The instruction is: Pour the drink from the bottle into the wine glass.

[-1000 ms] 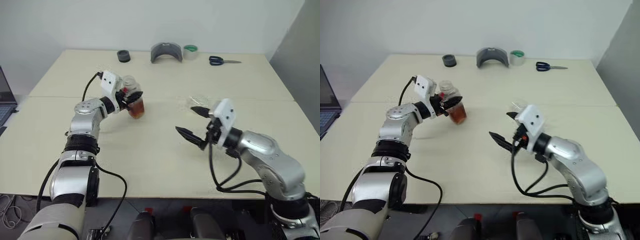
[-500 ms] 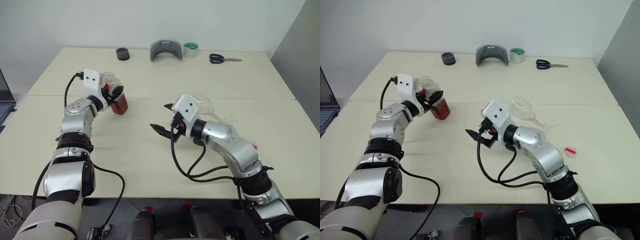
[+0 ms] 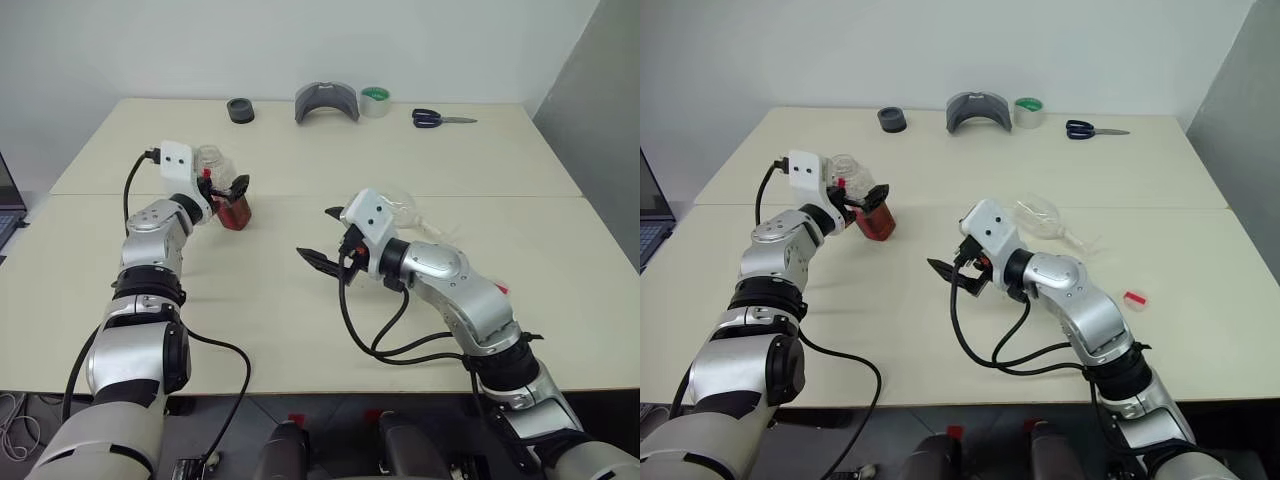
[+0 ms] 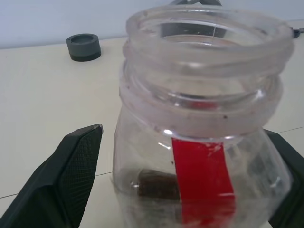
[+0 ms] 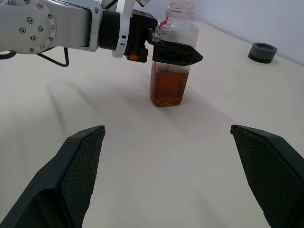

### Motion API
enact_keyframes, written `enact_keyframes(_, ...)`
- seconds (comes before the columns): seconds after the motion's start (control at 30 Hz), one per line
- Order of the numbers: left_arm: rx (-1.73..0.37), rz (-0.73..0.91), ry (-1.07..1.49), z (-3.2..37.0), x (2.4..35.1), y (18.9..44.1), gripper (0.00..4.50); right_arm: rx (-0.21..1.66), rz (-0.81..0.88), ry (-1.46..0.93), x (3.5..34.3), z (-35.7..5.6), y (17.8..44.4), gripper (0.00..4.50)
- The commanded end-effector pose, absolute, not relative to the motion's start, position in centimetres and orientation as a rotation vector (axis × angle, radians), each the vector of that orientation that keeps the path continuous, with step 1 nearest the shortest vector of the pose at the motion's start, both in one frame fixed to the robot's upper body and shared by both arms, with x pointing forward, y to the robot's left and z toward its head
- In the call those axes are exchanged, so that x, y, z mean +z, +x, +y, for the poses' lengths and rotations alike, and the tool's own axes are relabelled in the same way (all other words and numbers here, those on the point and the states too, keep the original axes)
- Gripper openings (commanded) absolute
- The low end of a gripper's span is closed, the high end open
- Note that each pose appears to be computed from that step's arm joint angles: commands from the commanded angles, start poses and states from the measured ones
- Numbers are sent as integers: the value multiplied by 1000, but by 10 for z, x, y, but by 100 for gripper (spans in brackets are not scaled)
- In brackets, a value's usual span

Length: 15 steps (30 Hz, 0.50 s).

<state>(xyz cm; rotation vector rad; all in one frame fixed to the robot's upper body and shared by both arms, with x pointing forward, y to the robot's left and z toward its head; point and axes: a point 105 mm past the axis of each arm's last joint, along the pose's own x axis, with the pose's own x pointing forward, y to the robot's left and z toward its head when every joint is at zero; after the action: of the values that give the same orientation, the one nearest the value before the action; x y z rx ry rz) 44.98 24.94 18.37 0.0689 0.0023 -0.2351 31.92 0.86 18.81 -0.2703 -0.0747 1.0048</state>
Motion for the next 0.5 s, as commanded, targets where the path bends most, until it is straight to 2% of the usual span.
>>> enact_keyframes(0.03, -232, -48, 89, 251, 192, 449, 447, 1009, -145, -277, 205, 10, 316, 450)
enact_keyframes(0.5, -193, -147, 177, 258, 171, 427, 447, 963, -174, -305, 197, -6, 311, 450)
